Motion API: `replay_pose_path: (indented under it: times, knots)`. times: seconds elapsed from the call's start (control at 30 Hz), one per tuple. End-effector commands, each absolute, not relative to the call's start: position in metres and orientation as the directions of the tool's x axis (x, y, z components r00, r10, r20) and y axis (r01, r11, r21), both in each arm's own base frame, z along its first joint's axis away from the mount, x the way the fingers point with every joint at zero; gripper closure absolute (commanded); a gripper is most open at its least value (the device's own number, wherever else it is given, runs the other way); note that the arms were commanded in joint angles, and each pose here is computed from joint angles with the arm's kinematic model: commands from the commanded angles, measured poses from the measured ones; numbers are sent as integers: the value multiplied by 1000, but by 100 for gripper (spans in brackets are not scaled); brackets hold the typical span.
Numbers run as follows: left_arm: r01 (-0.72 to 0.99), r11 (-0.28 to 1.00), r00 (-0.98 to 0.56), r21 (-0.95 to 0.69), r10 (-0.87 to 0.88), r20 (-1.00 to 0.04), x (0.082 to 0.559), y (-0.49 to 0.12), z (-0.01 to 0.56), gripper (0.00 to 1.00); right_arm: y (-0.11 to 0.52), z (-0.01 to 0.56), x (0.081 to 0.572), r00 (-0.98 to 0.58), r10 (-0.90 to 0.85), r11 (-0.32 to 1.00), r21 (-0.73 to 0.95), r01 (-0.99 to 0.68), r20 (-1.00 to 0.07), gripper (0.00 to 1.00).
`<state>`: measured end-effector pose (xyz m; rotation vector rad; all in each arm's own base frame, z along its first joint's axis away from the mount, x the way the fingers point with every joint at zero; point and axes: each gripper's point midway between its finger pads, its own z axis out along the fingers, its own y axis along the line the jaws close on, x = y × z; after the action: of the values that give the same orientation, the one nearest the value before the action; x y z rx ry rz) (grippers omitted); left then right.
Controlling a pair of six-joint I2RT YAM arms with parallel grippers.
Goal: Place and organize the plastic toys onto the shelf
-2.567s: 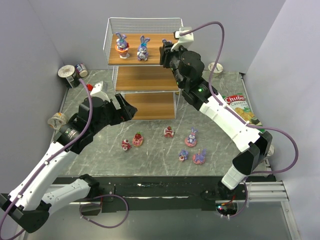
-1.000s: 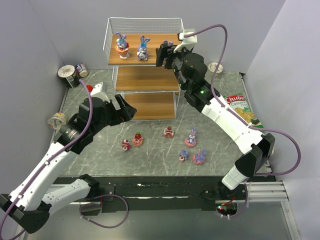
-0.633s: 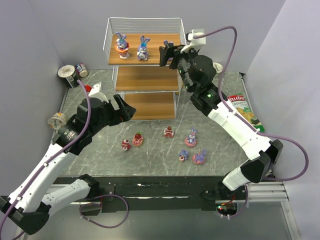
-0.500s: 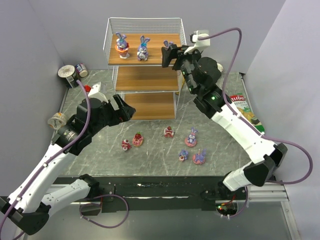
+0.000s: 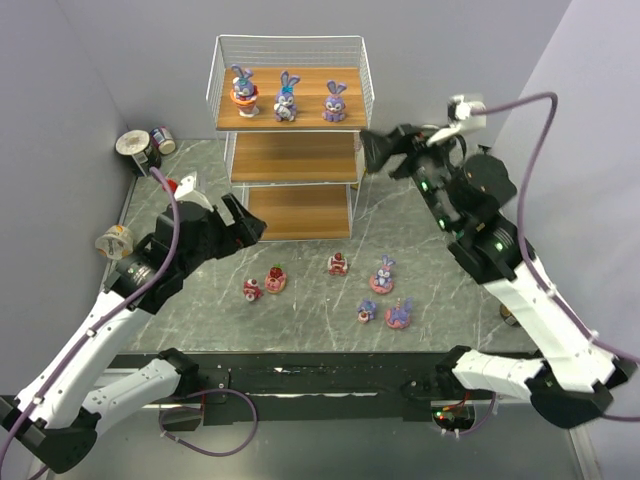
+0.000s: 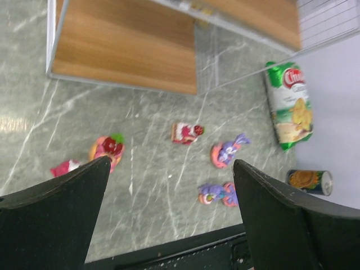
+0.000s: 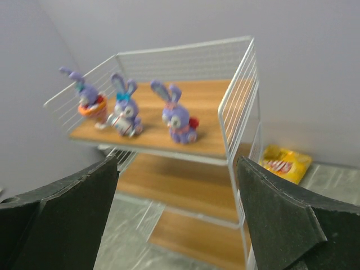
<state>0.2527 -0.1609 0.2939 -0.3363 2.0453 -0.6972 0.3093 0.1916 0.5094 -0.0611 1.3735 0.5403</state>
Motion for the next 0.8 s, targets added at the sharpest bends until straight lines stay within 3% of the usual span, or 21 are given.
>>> replay_pose_path:
  times: [0.0,0.1,0.2,0.37,0.5,0.77]
  knots:
    - [-34,803,-586,-596,-498,-639,245,-157,265,4,200,443,282,-148,315,830,347,-436,-938,8]
    - [-7,808,-612,-589,-469,-636,244,-164,249,4,208,390,264,-283,263,816,369,-445,-922,8]
    - [201,777,-672,-596,-334,-661,238,-195,241,4,215,333,251,-403,224,814,397,-423,-887,10]
    - [221,818,-707,-531,-240,-665,248,-204,217,4,234,254,233,-558,154,823,418,-385,-816,11]
    - [175,871,-748,-458,-185,-637,266,-206,179,1,254,233,223,-601,121,823,418,-383,-790,12]
    - [109,930,-832,-351,-108,-544,283,-208,103,18,263,224,213,-636,135,820,447,-359,-759,12]
